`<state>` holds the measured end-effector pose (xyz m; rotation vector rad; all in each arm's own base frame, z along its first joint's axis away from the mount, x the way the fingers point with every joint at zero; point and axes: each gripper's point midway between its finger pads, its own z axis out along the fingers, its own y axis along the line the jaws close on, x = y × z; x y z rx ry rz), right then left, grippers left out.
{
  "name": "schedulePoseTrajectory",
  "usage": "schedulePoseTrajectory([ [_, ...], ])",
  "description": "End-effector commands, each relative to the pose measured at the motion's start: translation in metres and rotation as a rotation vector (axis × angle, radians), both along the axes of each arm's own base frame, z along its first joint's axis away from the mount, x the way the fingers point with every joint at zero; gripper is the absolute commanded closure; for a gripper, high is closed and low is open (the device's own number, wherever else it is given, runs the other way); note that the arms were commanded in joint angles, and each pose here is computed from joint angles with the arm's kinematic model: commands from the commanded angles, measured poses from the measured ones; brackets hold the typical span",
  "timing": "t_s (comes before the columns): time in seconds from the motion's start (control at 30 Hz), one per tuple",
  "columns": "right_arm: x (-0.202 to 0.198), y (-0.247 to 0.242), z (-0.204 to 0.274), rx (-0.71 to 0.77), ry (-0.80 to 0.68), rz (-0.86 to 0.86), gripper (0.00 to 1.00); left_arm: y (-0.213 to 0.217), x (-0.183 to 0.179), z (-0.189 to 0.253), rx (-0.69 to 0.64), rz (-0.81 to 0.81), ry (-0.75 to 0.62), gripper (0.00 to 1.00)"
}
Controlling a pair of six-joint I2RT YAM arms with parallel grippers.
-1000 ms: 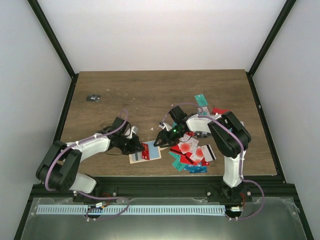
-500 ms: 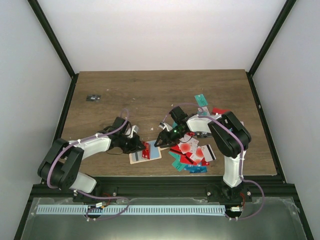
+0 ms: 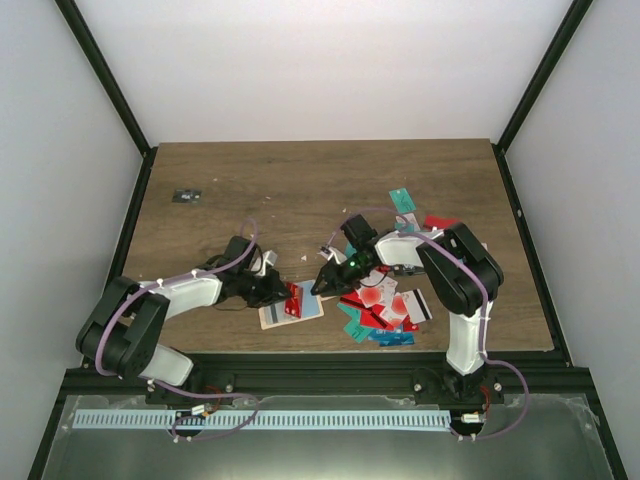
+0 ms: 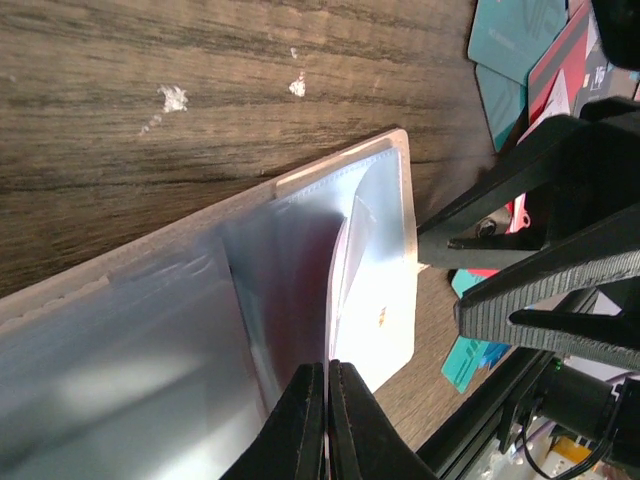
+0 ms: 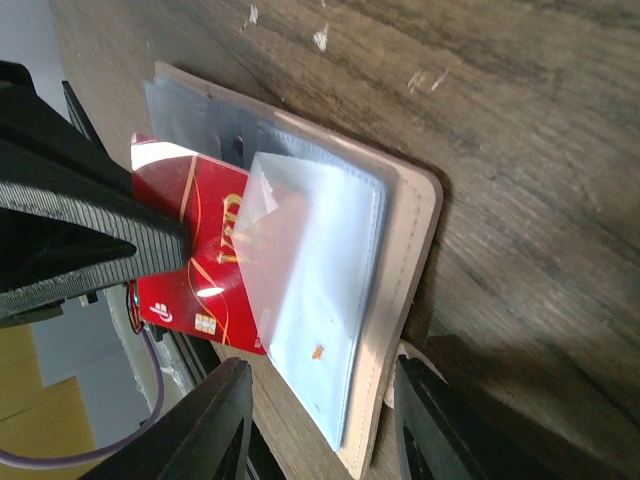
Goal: Put the credit cards into the card holder
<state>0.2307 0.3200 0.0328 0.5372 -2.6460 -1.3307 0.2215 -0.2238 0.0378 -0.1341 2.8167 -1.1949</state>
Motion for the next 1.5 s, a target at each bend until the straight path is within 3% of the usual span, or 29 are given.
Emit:
schedulePoseTrajectory([
  [0.0, -0.015, -0.011, -0.012, -0.056, 0.047, -0.003, 0.59, 0.004, 0.008, -0.004, 0.021, 0.046, -0.013, 0.96],
  [0.47, -0.02, -0.017, -0.021, -0.084, 0.067, -0.017, 0.65, 0.003, 0.005, -0.013, 0.011, 0.082, 0.002, 0.96],
  [1.1, -0.034, -0.031, -0.052, -0.171, 0.183, -0.099, 0.92, -0.005, -0.011, -0.03, 0.02, 0.114, 0.024, 0.96],
  [1.47, -0.034, -0.03, -0.06, -0.186, 0.234, -0.126, 0.94, -0.008, -0.014, -0.04, 0.0, 0.149, 0.043, 0.96],
])
